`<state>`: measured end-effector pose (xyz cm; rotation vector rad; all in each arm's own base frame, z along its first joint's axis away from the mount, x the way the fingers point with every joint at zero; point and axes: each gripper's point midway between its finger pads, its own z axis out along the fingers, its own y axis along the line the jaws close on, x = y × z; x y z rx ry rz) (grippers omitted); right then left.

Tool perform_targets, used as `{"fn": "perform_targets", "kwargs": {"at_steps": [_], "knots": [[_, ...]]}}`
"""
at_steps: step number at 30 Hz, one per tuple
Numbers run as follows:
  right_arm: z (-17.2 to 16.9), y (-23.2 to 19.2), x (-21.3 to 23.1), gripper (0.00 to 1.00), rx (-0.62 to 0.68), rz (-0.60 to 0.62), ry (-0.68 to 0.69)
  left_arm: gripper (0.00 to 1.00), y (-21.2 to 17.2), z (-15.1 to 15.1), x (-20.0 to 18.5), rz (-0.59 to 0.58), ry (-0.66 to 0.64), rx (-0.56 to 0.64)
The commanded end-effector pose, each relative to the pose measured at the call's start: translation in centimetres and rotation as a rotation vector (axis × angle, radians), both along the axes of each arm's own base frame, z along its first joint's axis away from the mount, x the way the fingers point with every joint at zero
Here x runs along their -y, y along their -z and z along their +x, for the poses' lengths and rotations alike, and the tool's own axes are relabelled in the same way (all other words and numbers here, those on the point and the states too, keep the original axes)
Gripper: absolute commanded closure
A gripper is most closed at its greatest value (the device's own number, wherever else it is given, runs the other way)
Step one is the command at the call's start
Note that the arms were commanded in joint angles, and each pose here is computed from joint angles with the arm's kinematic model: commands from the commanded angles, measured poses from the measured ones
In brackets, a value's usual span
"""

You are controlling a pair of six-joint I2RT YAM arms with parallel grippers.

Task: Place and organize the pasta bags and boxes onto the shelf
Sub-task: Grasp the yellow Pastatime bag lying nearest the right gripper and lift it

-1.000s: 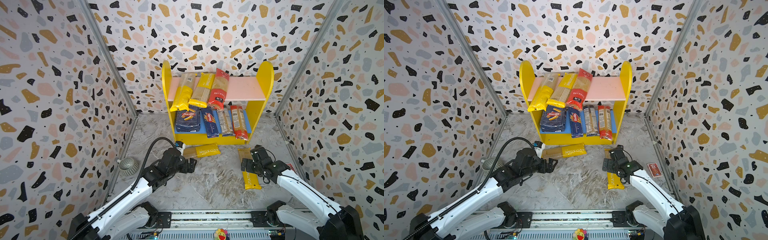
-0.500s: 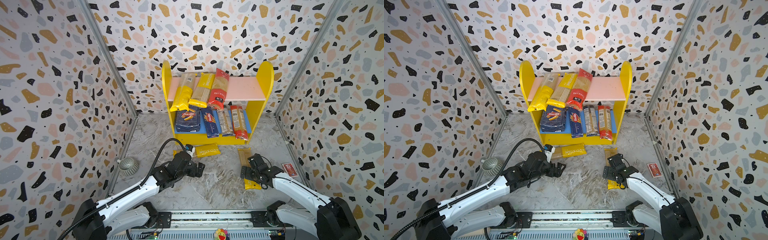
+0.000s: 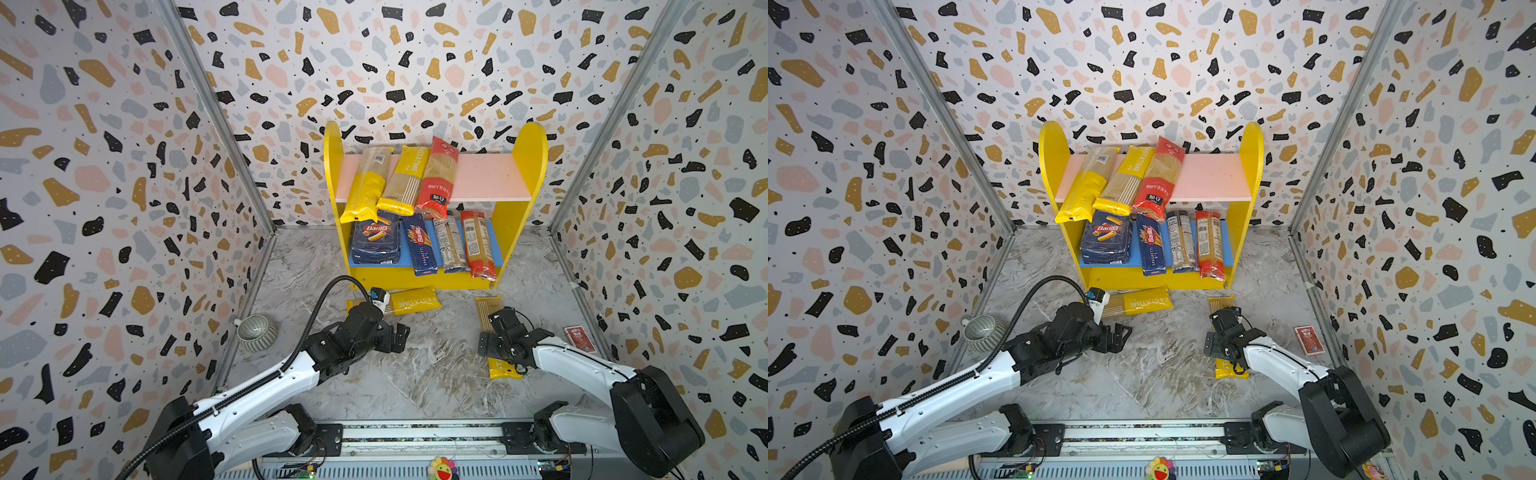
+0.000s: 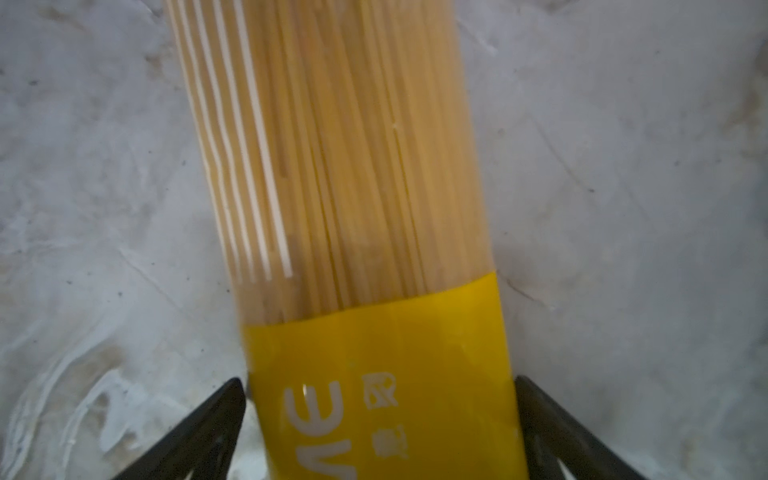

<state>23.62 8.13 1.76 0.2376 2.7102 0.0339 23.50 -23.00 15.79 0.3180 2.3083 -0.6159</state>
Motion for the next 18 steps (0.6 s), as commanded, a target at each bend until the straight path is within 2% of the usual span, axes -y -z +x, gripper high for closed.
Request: {"fn": "perform_targets", "kwargs": {"at_steps": [1, 6, 9, 13, 15, 18], "knots": [[-1.3, 1.8, -0.6, 0.00, -0.075, 0.018, -0.024, 0.00, 0.2, 0.1, 0.1, -0.007, 0.000, 0.019], [-1.9, 2.8, -1.2, 0.10, -0.110, 0.051, -0.039, 0.00, 0.8, -0.2, -0.1, -0.011, 0.000, 0.012], [-2.4, 3.4, -1.6, 0.22, -0.133, 0.063, -0.051, 0.01, 0.9, -0.3, -0.2, -0.019, -0.002, 0.010], [-2.9, 4.1, -2.0, 0.52, -0.158, 0.067, -0.067, 0.00, 0.8, -0.5, -0.4, -0.030, -0.003, 0.013], [-3.1, 4.2, -2.2, 0.62, -0.167, 0.064, -0.079, 0.00, 0.8, -0.7, -0.4, -0.036, -0.005, 0.013], [-3.2, 4.1, -2.7, 0.71, -0.173, 0.089, -0.090, 0.00, 0.8, -0.9, -0.6, -0.041, -0.005, 0.014]]}}
